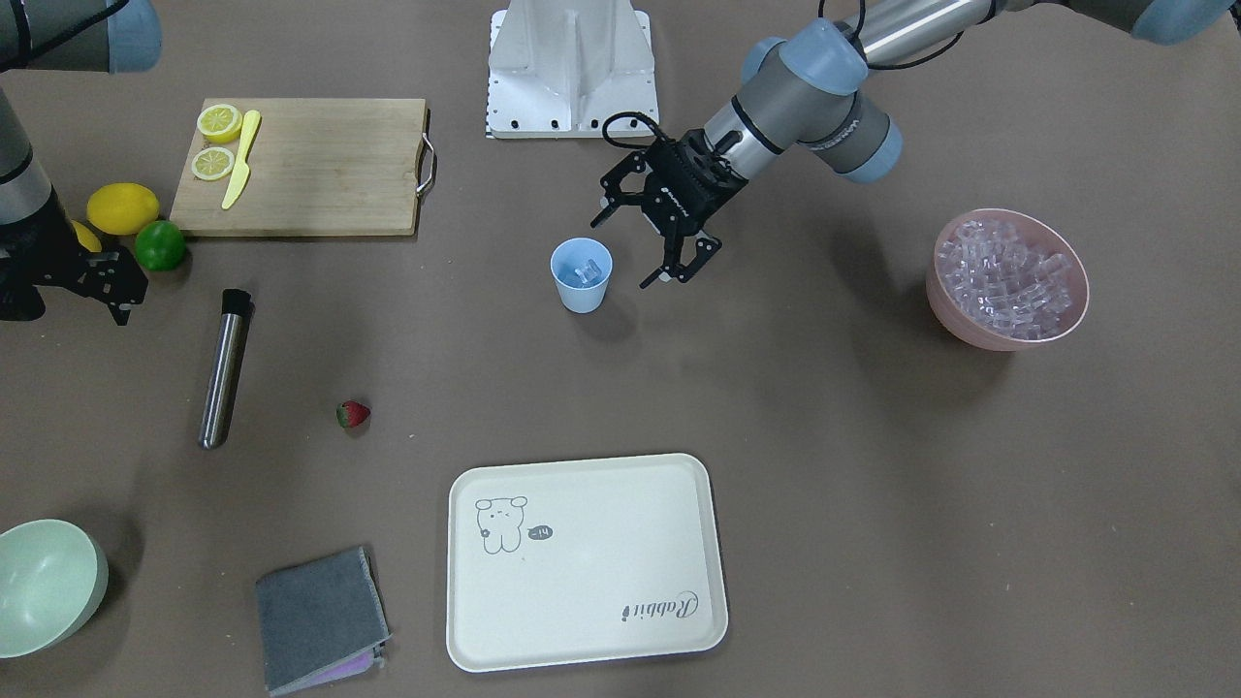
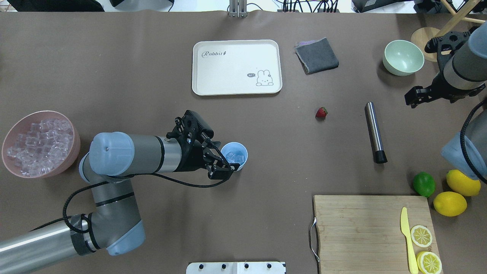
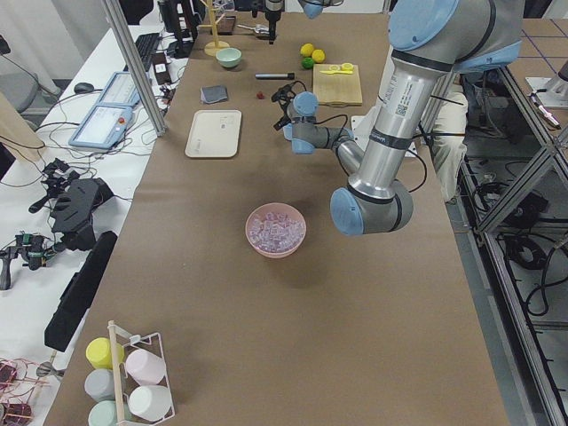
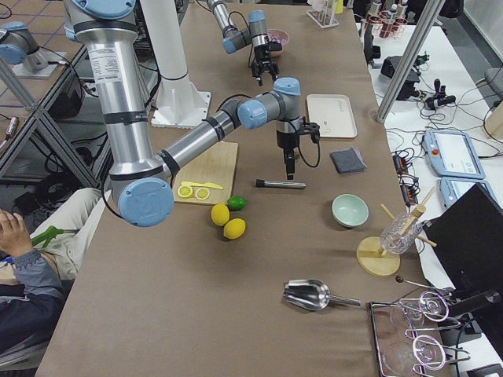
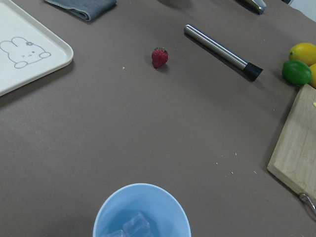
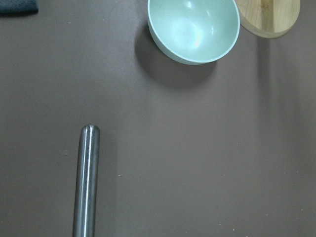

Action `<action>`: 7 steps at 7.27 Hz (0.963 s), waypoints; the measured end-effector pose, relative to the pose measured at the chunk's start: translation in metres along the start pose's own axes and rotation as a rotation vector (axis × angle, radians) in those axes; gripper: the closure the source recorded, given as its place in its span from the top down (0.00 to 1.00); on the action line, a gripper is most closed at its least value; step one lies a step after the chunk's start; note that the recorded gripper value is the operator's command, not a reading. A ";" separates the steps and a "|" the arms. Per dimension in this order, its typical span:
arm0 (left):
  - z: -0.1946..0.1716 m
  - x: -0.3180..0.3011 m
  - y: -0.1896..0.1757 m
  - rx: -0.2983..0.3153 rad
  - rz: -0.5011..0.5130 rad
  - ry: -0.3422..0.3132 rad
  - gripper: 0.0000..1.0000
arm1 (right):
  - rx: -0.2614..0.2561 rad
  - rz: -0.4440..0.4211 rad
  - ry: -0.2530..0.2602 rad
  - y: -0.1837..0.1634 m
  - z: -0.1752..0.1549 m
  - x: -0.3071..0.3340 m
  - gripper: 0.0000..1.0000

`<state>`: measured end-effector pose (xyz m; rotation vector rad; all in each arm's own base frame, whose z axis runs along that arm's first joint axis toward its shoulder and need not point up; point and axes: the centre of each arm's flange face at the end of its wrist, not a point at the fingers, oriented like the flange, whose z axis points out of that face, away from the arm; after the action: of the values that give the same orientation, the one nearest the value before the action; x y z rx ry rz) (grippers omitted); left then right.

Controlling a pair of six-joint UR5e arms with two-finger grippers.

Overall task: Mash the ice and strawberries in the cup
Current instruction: 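Open the left gripper over the blue cup to drop the ice, then withdraw left gripper toward ice bowl while right gripper moves over strawberry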

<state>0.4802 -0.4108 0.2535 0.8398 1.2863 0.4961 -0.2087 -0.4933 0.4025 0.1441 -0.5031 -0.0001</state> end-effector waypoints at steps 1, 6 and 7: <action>-0.023 -0.033 -0.017 -0.023 -0.017 -0.015 0.97 | 0.008 -0.007 -0.017 0.000 -0.008 -0.003 1.00; -0.176 -0.211 -0.088 -0.154 -0.185 -0.207 0.97 | 0.034 -0.014 -0.109 -0.017 -0.042 -0.021 1.00; -0.208 -0.245 -0.091 -0.182 -0.197 -0.275 0.97 | 0.038 -0.011 -0.113 -0.018 -0.044 -0.023 1.00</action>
<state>0.2095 -0.5934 0.3253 0.5987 1.0397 0.3221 -0.2065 -0.5046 0.3506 0.1846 -0.6154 -0.0095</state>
